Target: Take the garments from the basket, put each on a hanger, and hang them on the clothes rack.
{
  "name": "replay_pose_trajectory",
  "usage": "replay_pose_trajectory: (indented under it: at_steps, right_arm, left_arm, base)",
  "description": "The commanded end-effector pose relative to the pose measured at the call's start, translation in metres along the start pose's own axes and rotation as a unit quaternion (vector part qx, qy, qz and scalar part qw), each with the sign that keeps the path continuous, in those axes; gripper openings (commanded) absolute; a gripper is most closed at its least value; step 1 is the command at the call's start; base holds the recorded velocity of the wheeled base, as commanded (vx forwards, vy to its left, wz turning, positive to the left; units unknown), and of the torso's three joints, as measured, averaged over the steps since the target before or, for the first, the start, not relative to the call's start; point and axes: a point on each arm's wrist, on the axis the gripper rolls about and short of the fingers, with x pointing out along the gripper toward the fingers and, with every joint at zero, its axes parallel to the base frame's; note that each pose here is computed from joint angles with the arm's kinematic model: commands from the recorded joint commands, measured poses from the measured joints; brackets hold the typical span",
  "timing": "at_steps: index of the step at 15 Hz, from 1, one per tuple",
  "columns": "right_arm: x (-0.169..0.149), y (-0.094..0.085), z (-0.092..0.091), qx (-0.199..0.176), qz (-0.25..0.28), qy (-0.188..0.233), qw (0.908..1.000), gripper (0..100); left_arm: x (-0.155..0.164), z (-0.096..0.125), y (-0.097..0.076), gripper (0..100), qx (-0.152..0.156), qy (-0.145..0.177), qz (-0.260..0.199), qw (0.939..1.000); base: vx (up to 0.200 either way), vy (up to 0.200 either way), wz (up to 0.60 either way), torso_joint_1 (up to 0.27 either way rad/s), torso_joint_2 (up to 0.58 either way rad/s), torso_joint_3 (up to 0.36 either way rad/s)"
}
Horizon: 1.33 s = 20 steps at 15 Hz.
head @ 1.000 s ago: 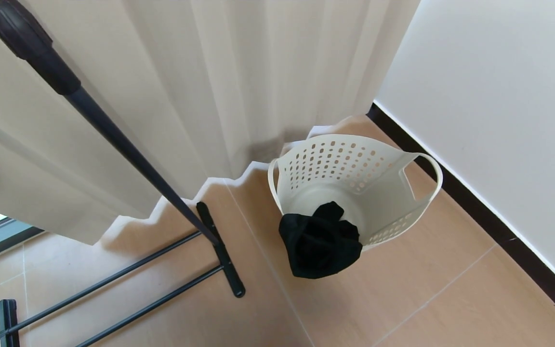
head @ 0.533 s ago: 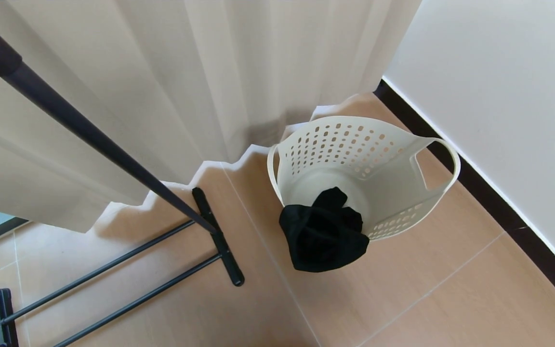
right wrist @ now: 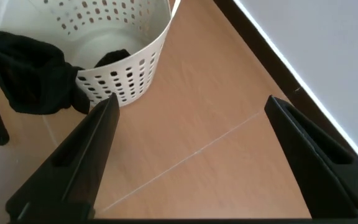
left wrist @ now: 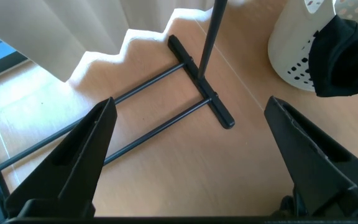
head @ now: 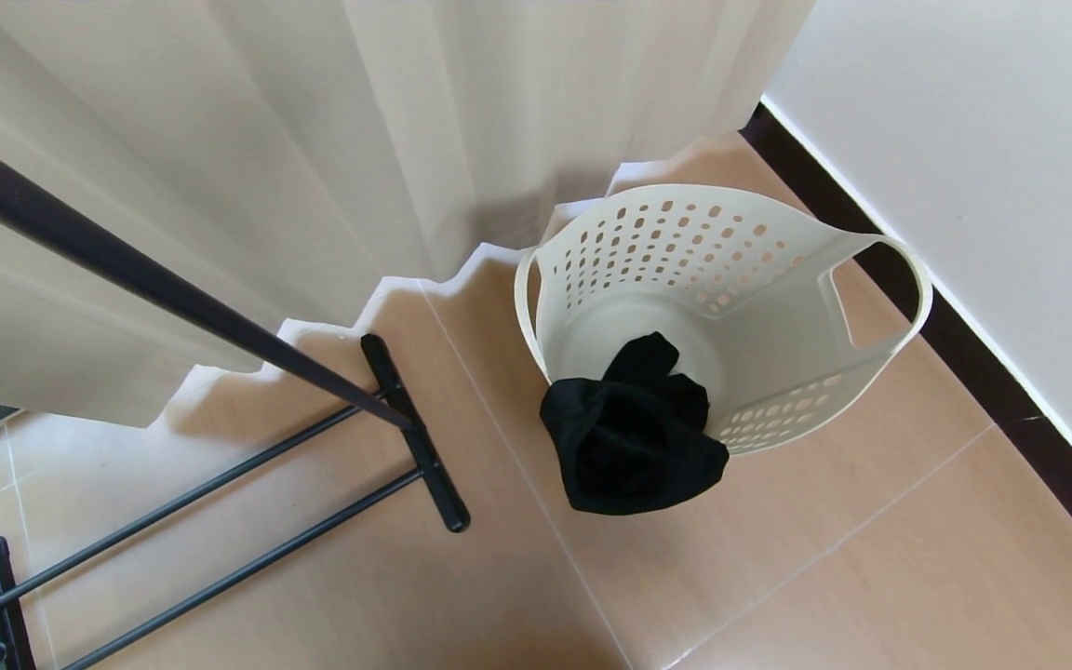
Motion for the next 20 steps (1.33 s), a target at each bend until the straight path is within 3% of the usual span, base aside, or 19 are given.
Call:
replay_pose_trajectory:
  at_steps: [1, 2, 4, 6, 7, 9, 10, 11, 14, 15, 18, 20]
  right_arm:
    - [0.015, 0.002, 0.001, -0.037, 0.058, 0.083, 0.9942, 100]
    - [0.026, 0.004, 0.002, -0.05, 0.08, 0.136, 0.9861, 100]
    - [0.057, 0.005, 0.03, -0.05, 0.088, 0.172, 0.9799, 100]
    - [0.091, 0.009, 0.038, -0.057, 0.098, 0.209, 0.9715, 100]
    - [0.107, 0.014, 0.04, -0.078, 0.12, 0.209, 0.9675, 100]
    - [0.147, 0.032, 0.048, -0.157, 0.168, 0.198, 0.9528, 100]
    - [0.162, 0.039, 0.052, -0.173, 0.177, 0.199, 0.9483, 100]
    - [0.193, 0.053, 0.057, -0.214, 0.202, 0.198, 0.9349, 100]
    - [0.253, 0.099, 0.056, -0.292, 0.261, 0.187, 0.9009, 100]
    - [0.275, 0.107, 0.059, -0.323, 0.253, 0.174, 0.8951, 100]
    - [0.313, 0.121, 0.076, -0.349, 0.235, 0.133, 0.8972, 100]
    - [0.317, 0.125, 0.072, -0.351, 0.24, 0.136, 0.8948, 100]
  left_arm:
    - [0.0, 0.0, 0.0, 100, 0.001, 0.001, 0.0, 1.0]
    - [0.0, 0.0, 0.0, 100, 0.0, 0.001, 0.0, 1.0]
    - [0.0, 0.0, 0.0, 100, 0.001, 0.0, 0.0, 1.0]
    - [0.0, 0.0, 0.0, 100, 0.001, 0.001, 0.0, 1.0]
    - [0.0, 0.0, 0.0, 100, 0.001, 0.0, 0.0, 1.0]
    - [0.0, 0.0, 0.0, 100, 0.001, 0.001, 0.0, 1.0]
    - [0.0, 0.0, 0.0, 100, 0.001, 0.001, 0.0, 1.0]
    - [0.0, 0.0, 0.0, 100, 0.001, 0.0, 0.0, 1.0]
    - [0.0, 0.0, 0.0, 100, 0.001, 0.0, 0.0, 1.0]
    - [0.0, 0.0, 0.0, 100, 0.001, 0.0, 0.0, 1.0]
    - [0.0, 0.0, 0.0, 100, 0.001, 0.001, 0.0, 1.0]
    - [0.0, 0.0, 0.0, 100, 0.001, 0.001, 0.0, 1.0]
  base:
    - [0.0, 0.0, 0.0, 0.0, 0.0, 0.0]
    - [0.0, 0.0, 0.0, 0.0, 0.0, 0.0]
    - [0.0, 0.0, 0.0, 0.0, 0.0, 0.0]
    - [0.0, 0.0, 0.0, 0.0, 0.0, 0.0]
    - [0.0, 0.0, 0.0, 0.0, 0.0, 0.0]
    - [0.0, 0.0, 0.0, 0.0, 0.0, 0.0]
    - [0.0, 0.0, 0.0, 0.0, 0.0, 0.0]
    - [0.0, 0.0, 0.0, 0.0, 0.0, 0.0]
    - [0.0, 0.0, 0.0, 0.0, 0.0, 0.0]
    - [0.0, 0.0, 0.0, 0.0, 0.0, 0.0]
    - [0.0, 0.0, 0.0, 0.0, 0.0, 0.0]
    - [0.0, 0.0, 0.0, 0.0, 0.0, 0.0]
